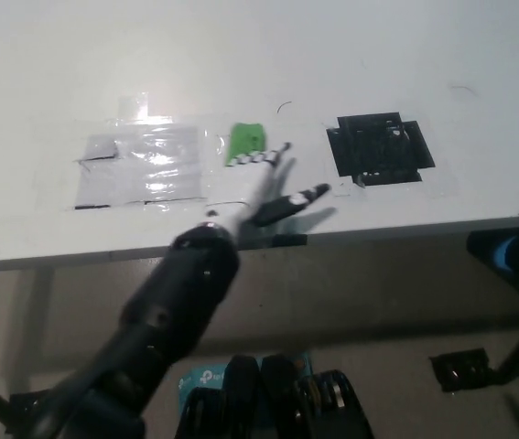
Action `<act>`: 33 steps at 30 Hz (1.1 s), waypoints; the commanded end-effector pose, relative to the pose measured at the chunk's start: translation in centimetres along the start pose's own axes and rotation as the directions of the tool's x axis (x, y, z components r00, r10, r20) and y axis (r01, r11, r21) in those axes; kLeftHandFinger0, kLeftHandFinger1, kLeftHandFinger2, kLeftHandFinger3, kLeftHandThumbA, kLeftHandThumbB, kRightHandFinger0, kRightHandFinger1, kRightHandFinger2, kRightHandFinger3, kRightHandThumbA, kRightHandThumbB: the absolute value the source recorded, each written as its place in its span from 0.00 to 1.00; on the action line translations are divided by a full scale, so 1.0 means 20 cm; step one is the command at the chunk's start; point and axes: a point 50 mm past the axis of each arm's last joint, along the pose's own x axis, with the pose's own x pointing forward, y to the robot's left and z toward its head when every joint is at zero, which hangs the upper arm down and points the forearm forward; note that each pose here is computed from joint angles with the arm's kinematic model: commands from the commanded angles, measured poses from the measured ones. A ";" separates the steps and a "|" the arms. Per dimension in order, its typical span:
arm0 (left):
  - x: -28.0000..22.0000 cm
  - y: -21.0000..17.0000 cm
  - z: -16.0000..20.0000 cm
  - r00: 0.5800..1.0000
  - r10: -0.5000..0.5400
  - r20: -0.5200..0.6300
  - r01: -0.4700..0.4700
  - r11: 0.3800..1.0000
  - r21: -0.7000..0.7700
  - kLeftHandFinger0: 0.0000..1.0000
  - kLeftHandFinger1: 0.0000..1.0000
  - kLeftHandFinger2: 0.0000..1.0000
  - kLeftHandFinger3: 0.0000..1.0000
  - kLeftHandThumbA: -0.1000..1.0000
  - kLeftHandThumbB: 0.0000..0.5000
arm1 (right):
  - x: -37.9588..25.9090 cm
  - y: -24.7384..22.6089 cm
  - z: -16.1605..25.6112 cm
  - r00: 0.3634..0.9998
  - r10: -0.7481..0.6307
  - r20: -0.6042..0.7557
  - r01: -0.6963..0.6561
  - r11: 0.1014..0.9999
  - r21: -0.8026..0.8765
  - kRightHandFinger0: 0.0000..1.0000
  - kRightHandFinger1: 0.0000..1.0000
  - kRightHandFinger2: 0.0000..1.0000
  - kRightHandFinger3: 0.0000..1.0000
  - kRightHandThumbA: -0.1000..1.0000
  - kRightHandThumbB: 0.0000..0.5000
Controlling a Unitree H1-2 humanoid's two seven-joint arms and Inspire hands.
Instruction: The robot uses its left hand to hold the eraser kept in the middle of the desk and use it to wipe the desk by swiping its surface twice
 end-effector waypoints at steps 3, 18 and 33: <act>-0.50 -0.45 -0.68 0.838 -0.333 -0.432 0.332 0.940 -0.081 1.00 1.00 1.00 1.00 1.00 0.94 | 0.04 -0.03 0.09 0.995 -0.027 0.094 0.026 1.000 0.015 0.92 0.87 0.82 0.85 1.00 0.17; -0.94 -0.54 -1.11 0.725 -0.350 -0.593 0.303 0.936 -0.181 1.00 1.00 1.00 1.00 1.00 1.00 | 0.06 -0.08 0.11 0.994 -0.041 0.101 0.041 0.999 0.001 0.93 0.89 0.84 0.86 1.00 0.15; -1.04 -0.56 -1.13 0.710 -0.357 -0.608 0.292 0.934 -0.207 1.00 1.00 1.00 1.00 1.00 1.00 | 0.03 -0.13 0.09 0.995 -0.062 0.072 0.063 0.998 -0.007 0.95 0.90 0.85 0.88 1.00 0.12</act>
